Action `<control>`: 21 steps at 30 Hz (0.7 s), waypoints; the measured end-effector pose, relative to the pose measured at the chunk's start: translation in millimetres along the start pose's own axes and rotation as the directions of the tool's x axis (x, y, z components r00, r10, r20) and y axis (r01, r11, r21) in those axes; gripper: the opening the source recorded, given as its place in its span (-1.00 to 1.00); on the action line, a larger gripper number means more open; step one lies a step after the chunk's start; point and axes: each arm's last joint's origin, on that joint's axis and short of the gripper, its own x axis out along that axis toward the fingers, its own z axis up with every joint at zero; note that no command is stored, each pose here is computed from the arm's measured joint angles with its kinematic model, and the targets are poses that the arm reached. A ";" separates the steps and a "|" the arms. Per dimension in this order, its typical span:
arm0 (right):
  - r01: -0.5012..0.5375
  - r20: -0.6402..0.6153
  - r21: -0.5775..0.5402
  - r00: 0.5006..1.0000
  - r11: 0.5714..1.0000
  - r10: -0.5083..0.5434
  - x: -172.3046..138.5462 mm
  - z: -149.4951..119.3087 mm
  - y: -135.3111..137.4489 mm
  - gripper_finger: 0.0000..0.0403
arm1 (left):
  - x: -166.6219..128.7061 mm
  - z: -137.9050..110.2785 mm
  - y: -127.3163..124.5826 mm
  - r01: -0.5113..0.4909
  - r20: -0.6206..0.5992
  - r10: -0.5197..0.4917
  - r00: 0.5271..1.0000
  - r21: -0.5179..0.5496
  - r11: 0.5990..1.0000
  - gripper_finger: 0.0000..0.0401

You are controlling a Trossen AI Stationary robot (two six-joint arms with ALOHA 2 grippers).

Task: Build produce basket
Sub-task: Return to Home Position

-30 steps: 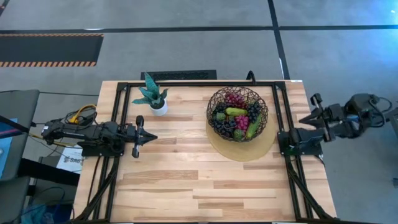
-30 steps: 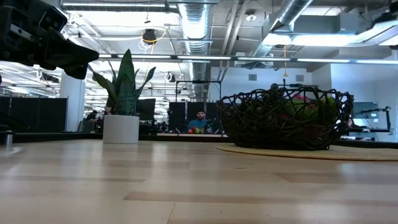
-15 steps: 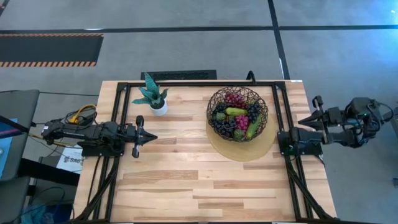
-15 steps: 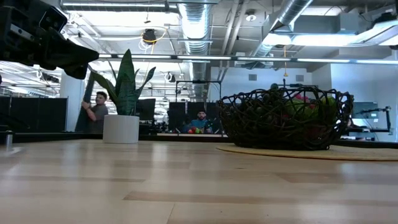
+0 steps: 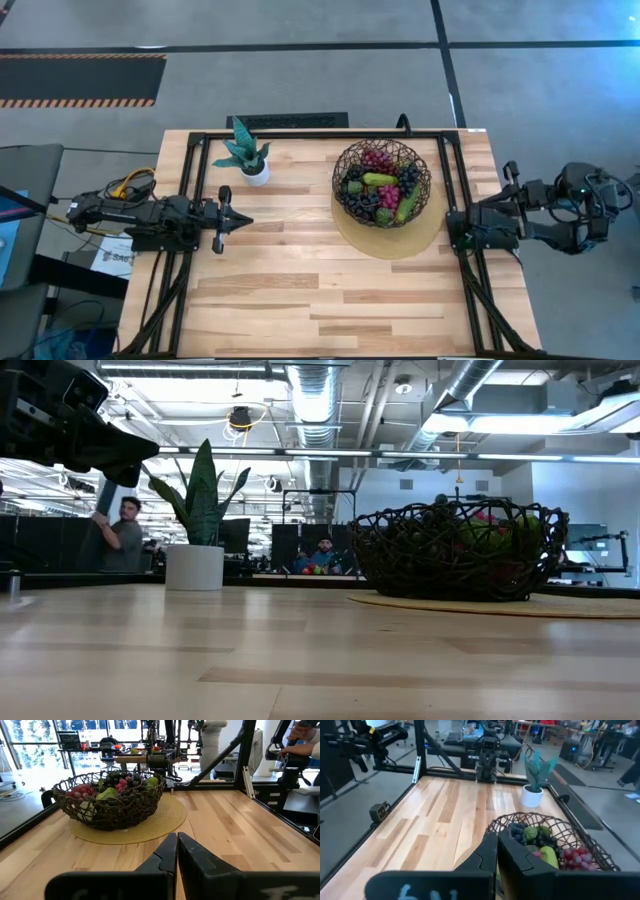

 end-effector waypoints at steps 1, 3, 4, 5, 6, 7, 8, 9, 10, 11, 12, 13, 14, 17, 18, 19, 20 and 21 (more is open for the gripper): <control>-0.006 0.000 0.009 1.000 1.000 0.006 0.1 0.0 0.6 -0.84 | 0.0 -0.1 0.0 0.000 -0.001 0.000 1.000 0.000 1.000 -1.00; -0.042 0.009 0.031 0.999 0.999 0.042 0.2 0.5 1.9 -0.84 | 0.0 0.0 0.0 0.000 0.000 0.000 1.000 0.000 1.000 -1.00; -0.066 0.017 0.037 0.998 0.997 0.066 0.1 1.0 2.6 -0.84 | 0.0 0.0 0.0 0.000 0.000 0.000 1.000 0.000 1.000 -1.00; -0.089 0.021 0.044 0.996 0.995 0.088 0.1 1.2 3.3 -0.84 | 0.0 0.0 0.0 0.000 0.000 0.000 1.000 0.000 1.000 -1.00; -0.106 0.024 0.052 0.994 0.993 0.105 0.1 1.3 4.2 -0.84 | 0.0 0.0 0.0 0.000 0.000 0.000 1.000 0.000 1.000 -1.00; -0.115 0.027 0.056 0.993 0.992 0.114 0.3 1.5 5.0 -0.84 | 0.0 0.0 0.0 0.000 0.000 0.000 1.000 0.000 1.000 -1.00; -0.116 0.027 0.057 0.993 0.992 0.115 0.4 1.6 5.6 -0.84 | 0.0 0.0 0.0 0.000 0.000 0.000 1.000 0.000 1.000 -1.00; -0.109 0.027 0.058 0.994 0.992 0.108 0.7 1.8 6.2 -0.84 | 0.0 0.0 0.0 0.000 0.000 0.000 1.000 0.000 1.000 -1.00; -0.100 0.030 0.057 0.995 0.993 0.098 1.1 2.3 6.7 -0.84 | 0.0 0.0 0.0 0.000 0.000 0.000 1.000 0.000 1.000 -1.00; -0.089 0.041 0.052 0.995 0.995 0.087 3.0 3.3 6.8 -0.84 | 0.0 0.0 0.0 0.000 0.000 0.000 1.000 0.000 1.000 -1.00; -0.082 0.060 0.047 0.995 0.996 0.079 6.7 4.6 6.4 -0.84 | 0.0 0.0 0.0 0.000 0.000 0.000 1.000 0.000 1.000 -1.00; -0.084 0.073 0.043 0.994 0.996 0.081 11.5 4.9 5.8 -0.84 | 0.0 -0.1 0.0 0.000 0.000 0.000 1.000 0.000 1.000 -1.00; -0.097 0.080 0.039 0.992 0.995 0.093 16.8 4.1 5.1 -0.84 | 0.0 -0.1 0.0 0.000 0.000 0.000 1.000 0.000 1.000 -1.00; -0.143 0.040 0.095 0.989 0.985 0.140 32.5 -5.8 2.1 -0.84 | 0.0 -0.1 0.0 0.000 0.000 0.000 1.000 0.000 1.000 -1.00; -0.161 0.021 0.121 0.987 0.980 0.160 38.3 -10.4 0.9 -0.84 | 0.0 0.1 0.0 0.000 0.000 0.000 1.000 0.000 1.000 -1.00; -0.192 0.008 0.139 0.981 0.972 0.193 43.6 -14.4 0.2 -0.84 | 0.0 -0.1 0.0 0.000 -0.001 0.000 1.000 0.000 1.000 -1.00; -0.226 0.011 0.145 0.974 0.963 0.227 46.7 -15.8 -0.2 -0.84 | 0.0 0.0 0.0 0.000 0.000 0.000 1.000 0.000 1.000 -1.00; -0.252 0.038 0.132 0.968 0.959 0.249 47.7 -13.8 -0.9 -0.84 | 0.0 0.0 0.0 0.000 0.000 0.000 1.000 0.000 1.000 -1.00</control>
